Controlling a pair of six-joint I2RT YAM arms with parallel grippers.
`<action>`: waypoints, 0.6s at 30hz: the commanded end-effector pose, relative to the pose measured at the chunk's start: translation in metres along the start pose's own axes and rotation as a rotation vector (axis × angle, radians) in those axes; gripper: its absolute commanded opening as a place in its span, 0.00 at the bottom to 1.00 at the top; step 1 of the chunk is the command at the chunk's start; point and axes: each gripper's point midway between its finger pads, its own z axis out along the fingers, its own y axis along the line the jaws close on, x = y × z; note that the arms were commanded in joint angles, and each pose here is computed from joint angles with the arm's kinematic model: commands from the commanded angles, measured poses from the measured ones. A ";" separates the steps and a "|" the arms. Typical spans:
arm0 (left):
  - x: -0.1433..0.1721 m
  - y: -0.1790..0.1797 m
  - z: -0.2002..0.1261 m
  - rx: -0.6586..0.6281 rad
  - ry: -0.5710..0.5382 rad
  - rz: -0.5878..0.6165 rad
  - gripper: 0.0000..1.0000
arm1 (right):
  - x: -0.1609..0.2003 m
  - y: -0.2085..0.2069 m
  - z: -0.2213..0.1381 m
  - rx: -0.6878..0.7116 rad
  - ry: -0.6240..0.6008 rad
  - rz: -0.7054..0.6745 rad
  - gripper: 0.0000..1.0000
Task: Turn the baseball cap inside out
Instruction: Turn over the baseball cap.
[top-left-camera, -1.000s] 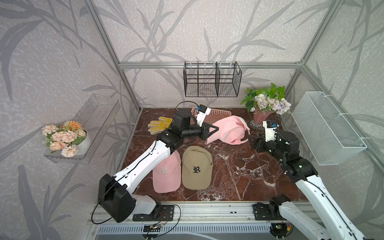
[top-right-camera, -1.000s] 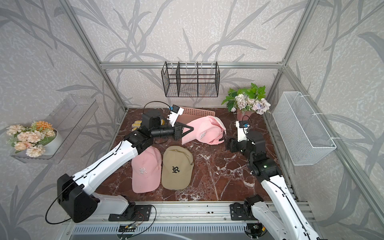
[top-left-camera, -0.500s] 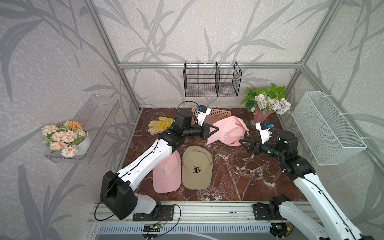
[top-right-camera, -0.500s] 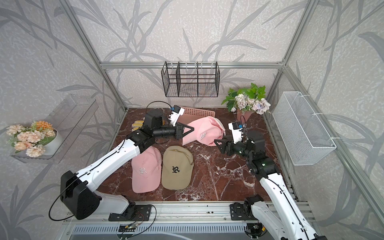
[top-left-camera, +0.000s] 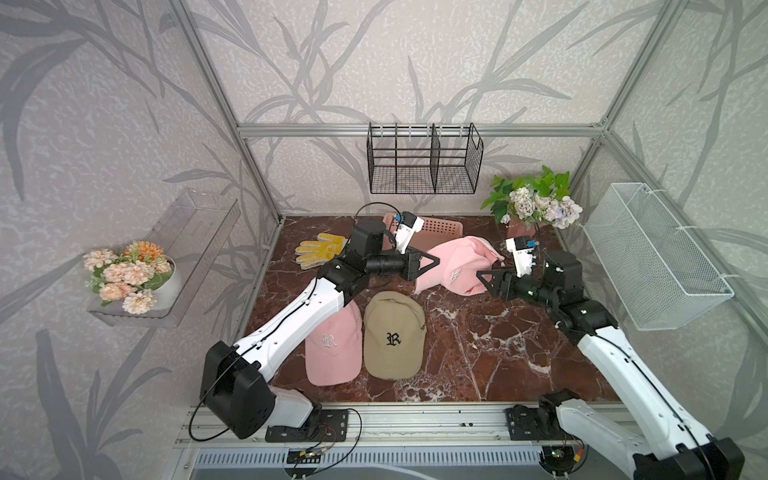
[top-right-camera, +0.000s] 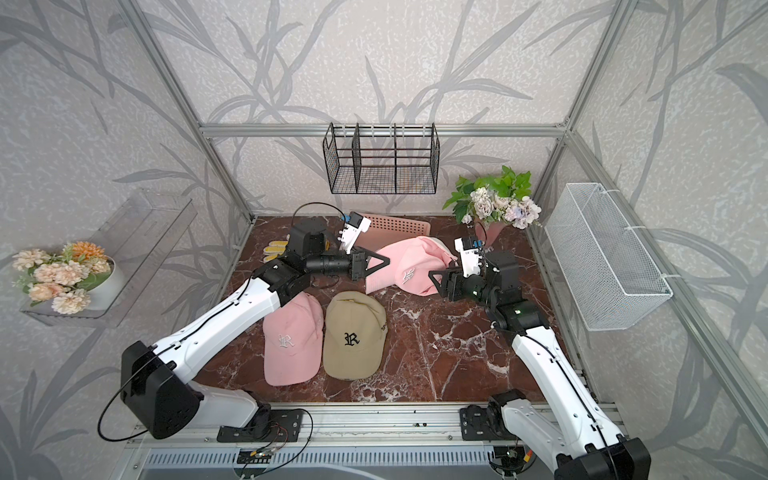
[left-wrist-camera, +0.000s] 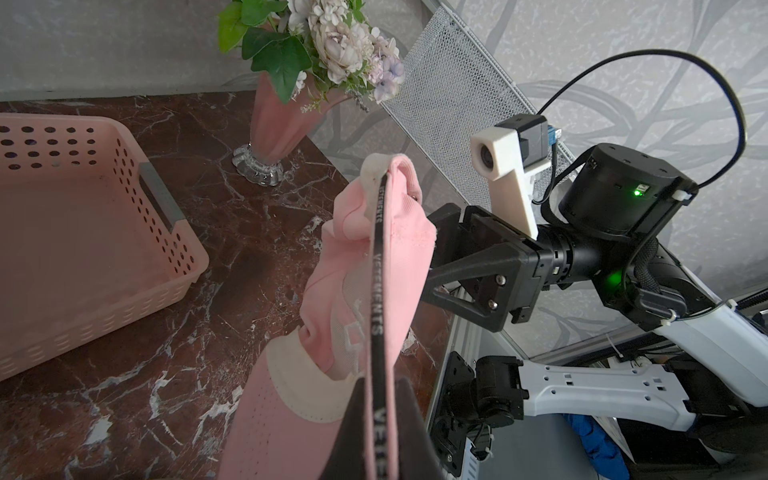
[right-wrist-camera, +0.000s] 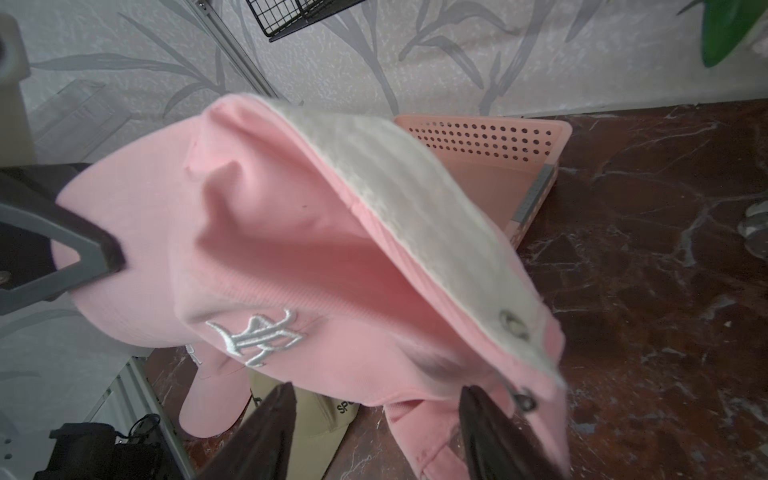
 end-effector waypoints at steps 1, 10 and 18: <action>-0.011 -0.017 -0.003 0.061 -0.016 0.044 0.00 | -0.016 -0.006 -0.005 0.062 -0.049 -0.021 0.69; -0.011 -0.030 -0.005 0.139 -0.002 0.051 0.00 | -0.014 0.005 0.005 -0.035 -0.039 -0.026 0.70; -0.022 -0.029 -0.003 0.133 -0.053 0.034 0.00 | 0.001 0.041 0.007 -0.273 0.050 -0.020 0.57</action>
